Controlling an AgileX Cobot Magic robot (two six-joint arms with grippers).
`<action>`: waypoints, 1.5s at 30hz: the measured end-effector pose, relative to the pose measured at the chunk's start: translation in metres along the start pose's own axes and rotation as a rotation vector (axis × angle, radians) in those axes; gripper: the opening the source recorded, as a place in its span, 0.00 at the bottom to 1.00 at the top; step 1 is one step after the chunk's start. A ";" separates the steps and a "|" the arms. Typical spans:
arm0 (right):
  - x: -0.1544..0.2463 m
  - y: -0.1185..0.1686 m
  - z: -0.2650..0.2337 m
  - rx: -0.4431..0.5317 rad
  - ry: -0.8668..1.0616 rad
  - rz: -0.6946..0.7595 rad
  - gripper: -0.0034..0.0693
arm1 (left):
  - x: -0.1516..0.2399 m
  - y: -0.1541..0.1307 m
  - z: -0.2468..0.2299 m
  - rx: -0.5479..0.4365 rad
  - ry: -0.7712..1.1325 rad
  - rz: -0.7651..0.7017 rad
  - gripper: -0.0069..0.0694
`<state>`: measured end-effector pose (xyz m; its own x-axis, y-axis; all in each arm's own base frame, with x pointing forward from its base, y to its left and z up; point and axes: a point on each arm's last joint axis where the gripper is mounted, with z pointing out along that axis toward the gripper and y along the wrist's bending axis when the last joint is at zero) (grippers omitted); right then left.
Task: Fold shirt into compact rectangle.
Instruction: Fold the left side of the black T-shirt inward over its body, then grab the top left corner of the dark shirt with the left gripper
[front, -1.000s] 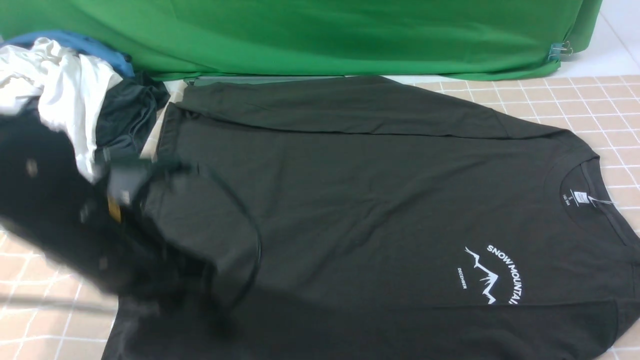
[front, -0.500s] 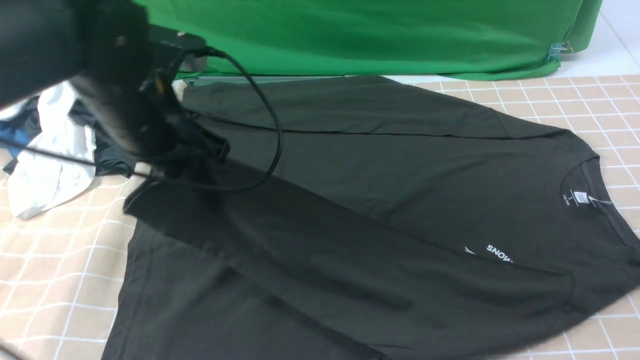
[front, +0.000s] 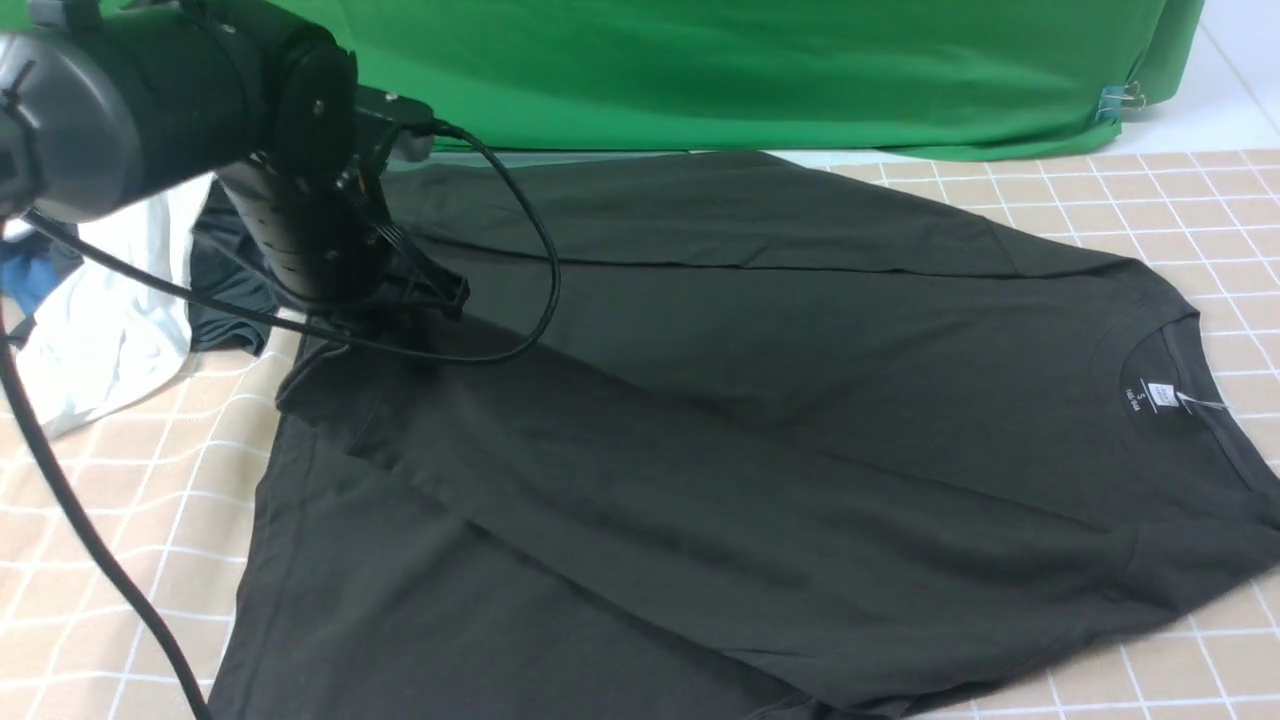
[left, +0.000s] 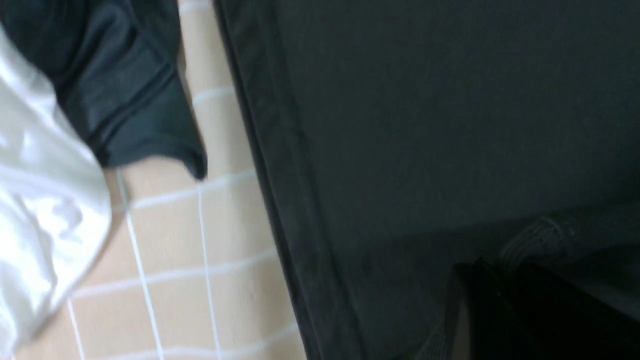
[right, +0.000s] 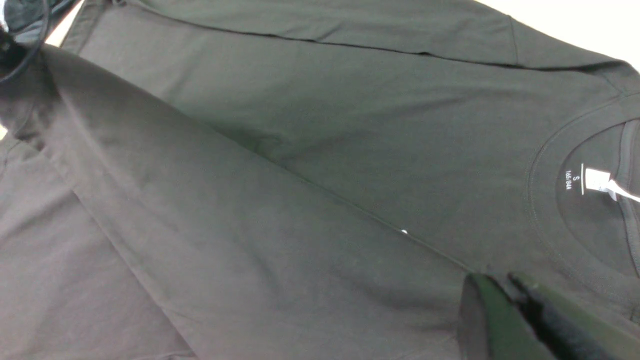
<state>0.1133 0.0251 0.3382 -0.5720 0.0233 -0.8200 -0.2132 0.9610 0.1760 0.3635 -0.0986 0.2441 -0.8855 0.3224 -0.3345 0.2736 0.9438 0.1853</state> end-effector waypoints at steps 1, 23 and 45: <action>0.000 0.000 0.000 0.000 0.000 0.000 0.14 | -0.002 0.001 0.000 -0.012 -0.017 0.014 0.20; 0.001 0.000 0.000 -0.003 0.007 -0.006 0.16 | -0.090 0.077 0.053 0.117 -0.218 -0.422 0.69; 0.001 0.000 0.000 -0.003 0.007 -0.008 0.17 | -0.104 0.103 0.142 0.186 -0.283 -0.653 0.69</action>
<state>0.1129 0.0253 0.3377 -0.5755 0.0142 -0.8176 -0.2195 0.9605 0.1712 0.5368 -0.0244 0.1670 -0.7662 -0.3269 -0.5533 -0.1949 0.9386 -0.2846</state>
